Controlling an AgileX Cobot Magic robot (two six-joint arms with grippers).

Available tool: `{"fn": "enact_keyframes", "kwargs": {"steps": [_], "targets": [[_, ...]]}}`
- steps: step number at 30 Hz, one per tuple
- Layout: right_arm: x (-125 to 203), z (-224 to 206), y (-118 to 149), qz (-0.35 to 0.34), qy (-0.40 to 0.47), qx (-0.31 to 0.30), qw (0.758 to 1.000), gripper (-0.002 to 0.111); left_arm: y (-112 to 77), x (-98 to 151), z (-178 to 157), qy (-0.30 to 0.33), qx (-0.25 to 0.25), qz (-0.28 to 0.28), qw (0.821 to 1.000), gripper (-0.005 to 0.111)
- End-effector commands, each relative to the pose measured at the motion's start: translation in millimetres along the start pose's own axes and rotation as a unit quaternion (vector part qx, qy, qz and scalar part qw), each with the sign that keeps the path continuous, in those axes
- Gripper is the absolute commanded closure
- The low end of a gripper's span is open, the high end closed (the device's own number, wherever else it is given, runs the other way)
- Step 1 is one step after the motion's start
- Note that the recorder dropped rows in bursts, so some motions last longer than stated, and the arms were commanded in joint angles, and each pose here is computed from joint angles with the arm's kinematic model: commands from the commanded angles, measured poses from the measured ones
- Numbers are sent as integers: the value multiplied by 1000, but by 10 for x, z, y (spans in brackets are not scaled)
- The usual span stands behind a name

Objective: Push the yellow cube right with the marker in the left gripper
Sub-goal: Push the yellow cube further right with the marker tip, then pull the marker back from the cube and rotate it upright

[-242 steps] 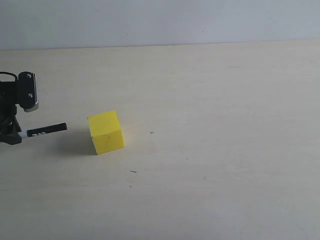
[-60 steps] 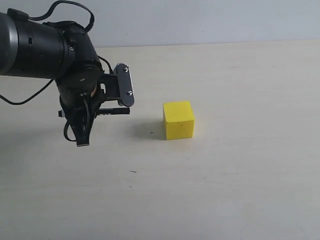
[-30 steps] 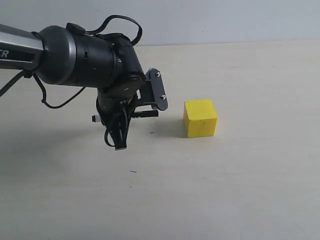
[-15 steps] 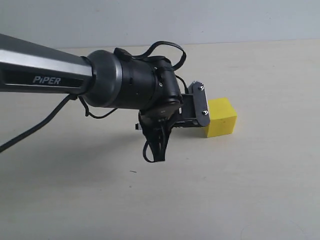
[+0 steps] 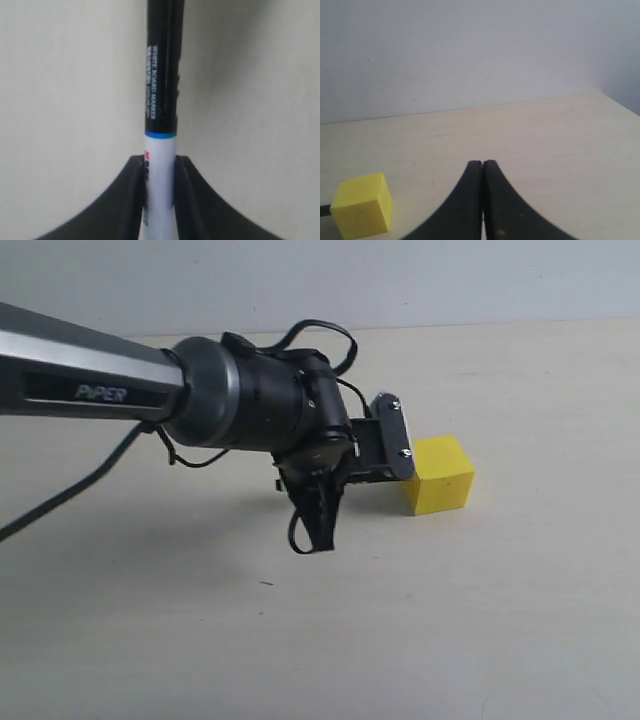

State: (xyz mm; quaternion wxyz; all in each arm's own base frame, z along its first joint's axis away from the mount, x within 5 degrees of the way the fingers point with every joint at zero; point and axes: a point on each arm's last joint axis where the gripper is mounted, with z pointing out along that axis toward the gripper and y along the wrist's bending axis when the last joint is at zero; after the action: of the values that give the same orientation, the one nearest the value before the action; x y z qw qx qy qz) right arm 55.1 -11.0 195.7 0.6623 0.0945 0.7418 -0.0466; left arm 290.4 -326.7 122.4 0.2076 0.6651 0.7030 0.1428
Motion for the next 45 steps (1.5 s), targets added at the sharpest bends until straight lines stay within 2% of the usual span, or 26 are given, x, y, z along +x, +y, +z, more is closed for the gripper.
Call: {"fn": "enact_keyframes", "kwargs": {"steps": [1,9,18,21,23,26,28,35,41,45], "targets": [[6,-2,-5,0,-4,4,1000,108,-53,-231,-24,-22,-10,-7,1000,107],[6,-2,-5,0,-4,4,1000,108,60,-52,5,58,-11,-24,998,107],[6,-2,-5,0,-4,4,1000,108,64,-33,-5,68,-13,-43,997,107],[6,-2,-5,0,-4,4,1000,108,73,-16,-31,76,-15,-77,994,107],[6,-2,-5,0,-4,4,1000,108,101,0,-65,80,-24,-122,989,107],[6,-2,-5,0,-4,4,1000,108,183,68,-131,94,-45,-208,973,107],[6,-2,-5,0,-4,4,1000,108,230,125,-202,100,-52,-243,963,107],[6,-2,-5,0,-4,4,1000,108,146,415,-492,124,-55,-272,953,107],[6,-2,-5,0,-4,4,1000,108,100,643,-794,110,-65,-320,939,107],[6,-2,-5,0,-4,4,1000,108,75,757,-928,100,-74,-364,923,107]]}}
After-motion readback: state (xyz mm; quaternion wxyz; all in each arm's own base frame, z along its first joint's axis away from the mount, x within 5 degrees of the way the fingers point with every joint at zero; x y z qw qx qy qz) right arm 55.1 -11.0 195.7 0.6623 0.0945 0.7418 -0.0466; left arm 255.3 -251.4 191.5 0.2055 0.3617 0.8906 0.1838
